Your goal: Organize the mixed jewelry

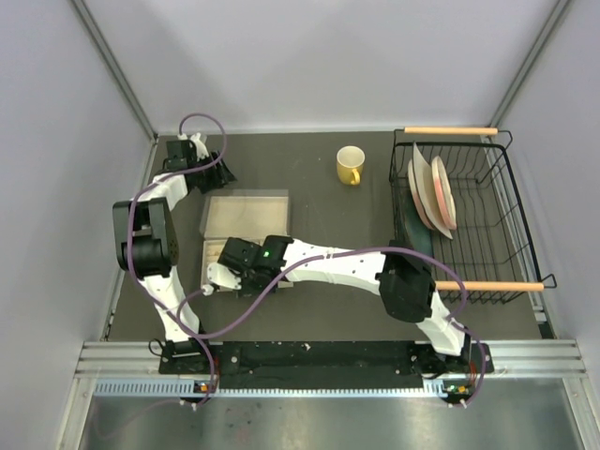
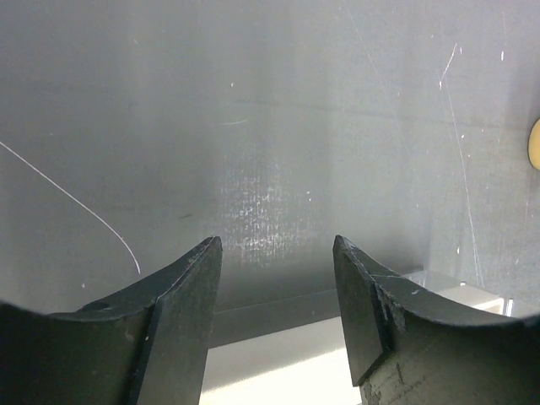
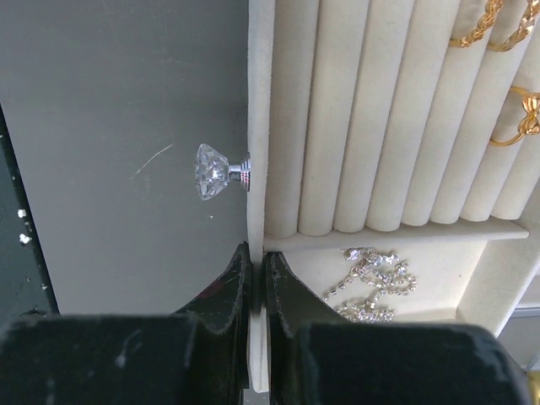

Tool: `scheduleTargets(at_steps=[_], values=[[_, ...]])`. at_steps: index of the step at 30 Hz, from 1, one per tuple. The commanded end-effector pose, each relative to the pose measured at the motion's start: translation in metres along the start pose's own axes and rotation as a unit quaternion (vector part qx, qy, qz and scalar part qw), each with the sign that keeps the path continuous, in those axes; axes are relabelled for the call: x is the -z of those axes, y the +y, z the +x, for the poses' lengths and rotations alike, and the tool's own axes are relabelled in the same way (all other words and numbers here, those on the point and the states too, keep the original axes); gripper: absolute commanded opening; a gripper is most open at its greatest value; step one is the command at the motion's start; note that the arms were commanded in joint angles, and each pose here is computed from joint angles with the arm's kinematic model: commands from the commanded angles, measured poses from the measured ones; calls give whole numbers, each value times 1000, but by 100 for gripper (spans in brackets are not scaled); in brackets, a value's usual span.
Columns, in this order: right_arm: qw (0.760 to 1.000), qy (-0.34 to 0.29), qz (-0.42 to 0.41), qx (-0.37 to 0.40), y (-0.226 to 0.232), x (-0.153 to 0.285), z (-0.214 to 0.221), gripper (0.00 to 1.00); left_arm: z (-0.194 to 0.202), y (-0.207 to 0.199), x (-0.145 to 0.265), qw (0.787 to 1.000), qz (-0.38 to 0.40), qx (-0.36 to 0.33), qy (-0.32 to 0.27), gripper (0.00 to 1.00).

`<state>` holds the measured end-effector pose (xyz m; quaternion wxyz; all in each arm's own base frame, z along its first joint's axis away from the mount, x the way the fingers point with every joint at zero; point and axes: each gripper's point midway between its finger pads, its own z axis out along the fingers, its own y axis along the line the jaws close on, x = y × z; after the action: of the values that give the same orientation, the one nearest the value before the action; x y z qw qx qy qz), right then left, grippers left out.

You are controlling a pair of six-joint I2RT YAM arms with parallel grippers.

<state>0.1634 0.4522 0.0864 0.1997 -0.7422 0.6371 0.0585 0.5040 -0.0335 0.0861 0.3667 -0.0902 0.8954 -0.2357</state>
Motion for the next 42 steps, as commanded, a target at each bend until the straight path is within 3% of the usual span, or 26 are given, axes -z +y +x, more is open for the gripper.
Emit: scheduleTargets(at_steps=[1,42], values=[[999,-30,40,1,-12,14,-27,0,16,-1,8,1000,-3,8,21,60],[998,4,62,-20,-8,7,-19,0,21,0,17,1000,-13,9,20,59]])
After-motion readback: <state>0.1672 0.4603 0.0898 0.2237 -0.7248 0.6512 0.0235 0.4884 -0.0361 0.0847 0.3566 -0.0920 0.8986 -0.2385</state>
